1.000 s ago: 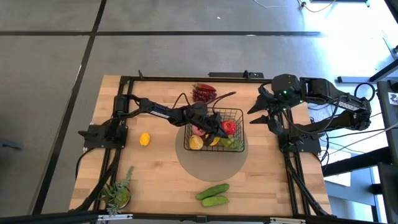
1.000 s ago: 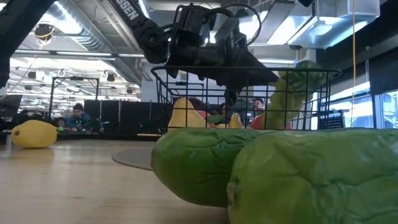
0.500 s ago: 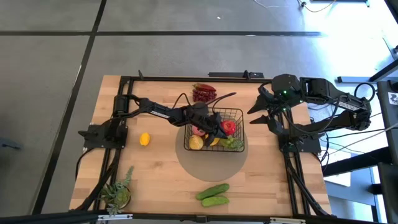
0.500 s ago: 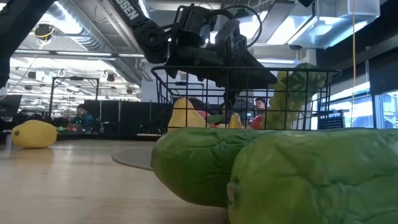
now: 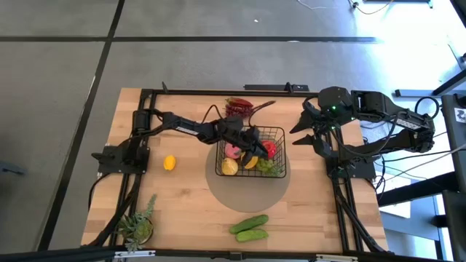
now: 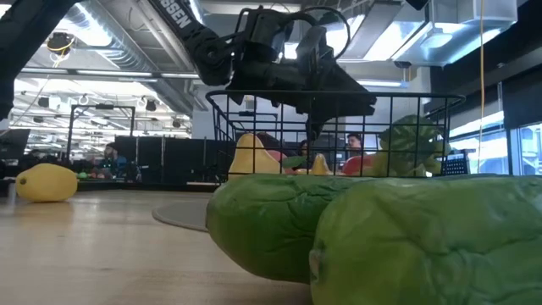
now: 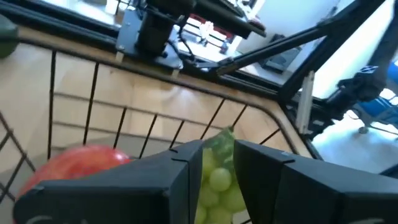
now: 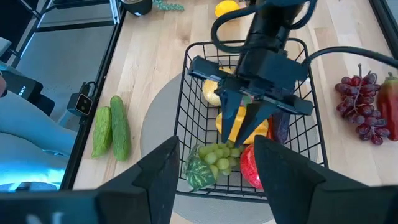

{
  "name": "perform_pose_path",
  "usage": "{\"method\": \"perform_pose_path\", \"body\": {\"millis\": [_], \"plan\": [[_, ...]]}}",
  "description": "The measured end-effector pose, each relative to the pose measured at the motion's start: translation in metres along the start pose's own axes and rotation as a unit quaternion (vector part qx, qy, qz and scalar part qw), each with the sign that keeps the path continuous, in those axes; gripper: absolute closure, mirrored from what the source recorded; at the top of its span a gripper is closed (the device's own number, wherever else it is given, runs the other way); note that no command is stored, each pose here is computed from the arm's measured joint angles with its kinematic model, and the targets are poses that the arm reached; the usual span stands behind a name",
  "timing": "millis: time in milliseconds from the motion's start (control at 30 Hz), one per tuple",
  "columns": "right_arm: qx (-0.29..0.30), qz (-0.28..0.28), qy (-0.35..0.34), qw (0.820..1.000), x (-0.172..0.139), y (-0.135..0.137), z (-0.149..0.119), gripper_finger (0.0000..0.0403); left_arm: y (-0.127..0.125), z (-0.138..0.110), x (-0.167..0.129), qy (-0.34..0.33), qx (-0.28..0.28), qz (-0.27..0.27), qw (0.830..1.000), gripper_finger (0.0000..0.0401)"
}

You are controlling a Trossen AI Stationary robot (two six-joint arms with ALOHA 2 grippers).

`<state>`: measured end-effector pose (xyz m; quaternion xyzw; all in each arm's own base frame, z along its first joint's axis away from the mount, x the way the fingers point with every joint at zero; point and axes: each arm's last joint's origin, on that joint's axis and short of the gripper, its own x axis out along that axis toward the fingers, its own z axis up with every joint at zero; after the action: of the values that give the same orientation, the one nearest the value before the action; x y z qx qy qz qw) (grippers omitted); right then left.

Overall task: Build produce basket
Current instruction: Put the red grapes into the black wire basket

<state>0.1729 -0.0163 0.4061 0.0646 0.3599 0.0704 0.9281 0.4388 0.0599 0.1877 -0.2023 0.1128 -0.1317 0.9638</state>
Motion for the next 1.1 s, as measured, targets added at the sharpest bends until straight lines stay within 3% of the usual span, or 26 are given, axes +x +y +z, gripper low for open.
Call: {"method": "perform_pose_path", "body": {"millis": [233, 400, 600, 767, 933, 1100], "plan": [[-0.011, 0.000, 0.000, 1.000, 0.000, 0.000, 0.000, 0.0204, 0.005, 0.034, -0.002, -0.026, 0.012, -0.031, 0.999, 0.0321], [-0.017, 0.000, 0.000, 1.000, 0.000, 0.000, 0.000, 0.0204, 0.005, 0.067, -0.011, -0.021, 0.027, -0.012, 0.999, 0.0321], [-0.018, 0.000, -0.001, 1.000, -0.001, 0.000, 0.000, 0.0204, 0.011, 0.106, -0.037, 0.045, 0.057, 0.070, 0.995, 0.0321], [-0.029, 0.000, -0.002, 1.000, -0.001, 0.000, 0.000, 0.0204, 0.015, 0.132, -0.065, 0.111, 0.058, 0.174, 0.977, 0.0321], [-0.042, -0.001, -0.002, 0.999, -0.001, 0.000, 0.000, 0.0204, 0.020, 0.155, -0.099, 0.165, 0.015, 0.266, 0.950, 0.0321], [-0.045, -0.007, -0.001, 0.999, -0.001, 0.000, 0.000, 0.0204, 0.028, 0.165, -0.126, 0.203, -0.023, 0.307, 0.930, 0.0321]]}}
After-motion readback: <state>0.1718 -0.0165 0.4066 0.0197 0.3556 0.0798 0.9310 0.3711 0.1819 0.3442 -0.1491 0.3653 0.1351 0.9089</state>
